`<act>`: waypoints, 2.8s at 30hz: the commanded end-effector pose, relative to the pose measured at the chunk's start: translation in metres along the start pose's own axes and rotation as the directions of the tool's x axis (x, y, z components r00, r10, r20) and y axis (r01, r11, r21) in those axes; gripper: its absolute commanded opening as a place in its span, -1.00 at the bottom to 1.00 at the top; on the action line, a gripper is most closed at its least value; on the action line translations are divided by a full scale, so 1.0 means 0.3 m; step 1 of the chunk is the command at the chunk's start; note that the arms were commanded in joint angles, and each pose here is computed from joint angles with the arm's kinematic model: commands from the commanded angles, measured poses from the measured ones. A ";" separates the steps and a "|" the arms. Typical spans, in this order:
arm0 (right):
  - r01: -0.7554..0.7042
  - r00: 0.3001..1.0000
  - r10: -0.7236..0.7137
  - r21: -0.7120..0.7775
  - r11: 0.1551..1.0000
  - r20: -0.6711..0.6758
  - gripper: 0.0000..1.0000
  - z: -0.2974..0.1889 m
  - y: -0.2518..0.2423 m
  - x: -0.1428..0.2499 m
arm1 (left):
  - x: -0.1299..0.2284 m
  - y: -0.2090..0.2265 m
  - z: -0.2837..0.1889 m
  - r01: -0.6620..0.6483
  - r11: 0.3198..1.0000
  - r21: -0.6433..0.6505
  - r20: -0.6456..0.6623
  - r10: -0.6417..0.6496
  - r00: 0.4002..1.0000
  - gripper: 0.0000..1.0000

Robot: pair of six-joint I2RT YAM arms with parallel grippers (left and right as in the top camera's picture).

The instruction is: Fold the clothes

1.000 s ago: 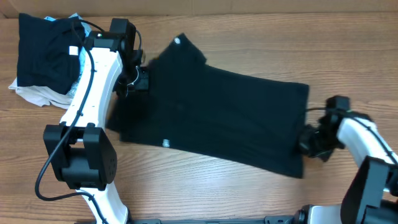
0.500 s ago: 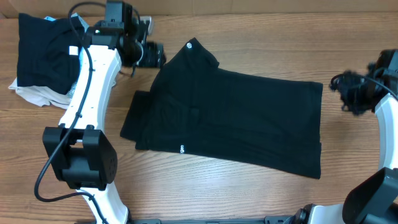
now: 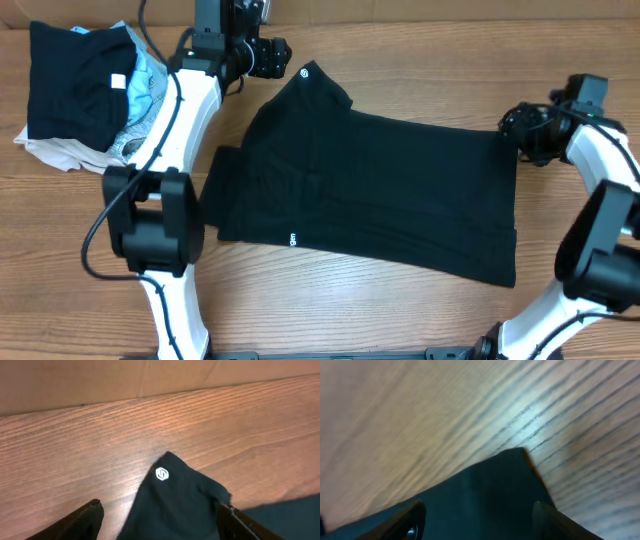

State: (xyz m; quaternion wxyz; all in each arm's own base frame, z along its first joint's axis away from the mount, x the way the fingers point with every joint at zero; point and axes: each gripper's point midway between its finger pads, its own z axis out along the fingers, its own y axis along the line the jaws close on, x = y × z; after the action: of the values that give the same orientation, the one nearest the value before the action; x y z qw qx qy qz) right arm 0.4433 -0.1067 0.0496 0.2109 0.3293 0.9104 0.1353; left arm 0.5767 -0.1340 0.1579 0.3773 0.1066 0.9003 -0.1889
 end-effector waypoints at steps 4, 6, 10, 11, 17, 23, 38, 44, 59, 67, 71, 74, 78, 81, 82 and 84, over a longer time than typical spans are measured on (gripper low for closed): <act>0.000 1.000 0.001 0.016 1.000 -0.020 0.28 0.049 -0.022 0.008 | 0.085 0.010 0.193 -0.021 0.998 0.065 -0.009 0.022 1.000 0.49; -0.004 0.999 0.005 0.023 1.000 -0.034 0.28 0.066 -0.032 0.019 | 0.090 0.005 0.224 -0.024 0.995 0.093 0.005 0.023 1.000 0.49; -0.005 0.999 0.006 0.038 0.999 -0.033 0.29 0.107 -0.053 0.020 | 0.113 0.006 0.271 -0.014 0.995 0.095 0.008 0.013 1.000 0.56; -0.004 1.000 0.005 0.037 0.999 -0.030 0.22 0.114 -0.055 0.018 | 0.115 0.001 0.278 -0.017 0.995 0.099 0.009 0.016 1.000 0.56; -0.006 0.999 0.007 0.040 0.999 -0.034 -0.01 0.153 -0.068 0.021 | 0.203 -0.022 0.360 -0.016 0.994 0.112 -0.038 0.021 0.999 0.58; -0.007 0.999 0.010 0.073 0.997 -0.032 -0.51 0.163 -0.092 0.023 | 0.202 -0.024 0.373 -0.025 0.994 0.109 -0.027 0.028 0.999 0.60; 0.094 0.994 -0.092 -0.045 0.995 0.052 0.26 -0.074 0.025 -0.048 | 0.135 -0.008 0.376 -0.014 0.994 0.107 0.060 0.008 0.998 0.55; 0.096 0.993 -0.094 -0.035 0.995 0.066 0.31 -0.088 0.025 -0.056 | 0.226 -0.012 0.437 0.002 0.993 0.118 0.000 -0.002 1.000 0.29; 0.105 0.988 -0.117 0.121 0.987 0.096 0.54 -0.038 -0.077 -0.086 | 0.178 -0.028 0.410 0.104 0.969 0.225 0.026 -0.112 0.993 -0.92; 0.141 0.984 -0.153 0.124 0.982 0.089 0.56 0.063 -0.104 -0.093 | 0.075 -0.033 0.318 0.156 0.910 0.383 0.022 -0.178 0.984 -0.92; 0.183 0.977 -0.191 0.088 0.979 0.094 0.56 0.079 -0.083 -0.099 | 0.053 -0.034 0.283 0.170 0.909 0.381 -0.022 -0.175 0.984 -0.92; 0.190 0.978 -0.193 0.039 0.981 0.081 0.41 0.096 -0.057 -0.085 | 0.045 -0.030 0.262 0.172 0.921 0.349 -0.054 -0.164 0.985 -0.91; 0.164 0.986 -0.163 -0.006 0.986 0.023 -0.06 0.141 -0.051 -0.035 | 0.051 0.000 0.237 0.175 0.953 0.247 -0.108 -0.152 0.982 -0.92; 0.128 0.992 -0.128 0.010 0.992 -0.001 -0.04 0.163 -0.071 -0.016 | 0.065 0.010 0.214 0.150 0.974 0.169 -0.154 -0.124 0.980 -0.92; 0.128 0.992 -0.128 0.015 0.992 0.000 0.00 0.164 -0.074 -0.016 | 0.073 0.010 0.207 0.136 0.980 0.145 -0.172 -0.110 0.979 -0.92; 0.128 0.992 -0.129 0.038 0.991 0.010 0.04 0.164 -0.086 -0.024 | 0.083 0.004 0.193 0.106 0.988 0.112 -0.200 -0.082 0.976 -0.92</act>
State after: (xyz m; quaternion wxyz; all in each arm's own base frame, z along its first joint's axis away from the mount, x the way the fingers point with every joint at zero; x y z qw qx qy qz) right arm 0.4608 -0.1263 0.0102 0.2321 0.2655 0.9298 0.1051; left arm 0.5908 -0.1576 0.0987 0.2496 0.0680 0.9164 -0.3055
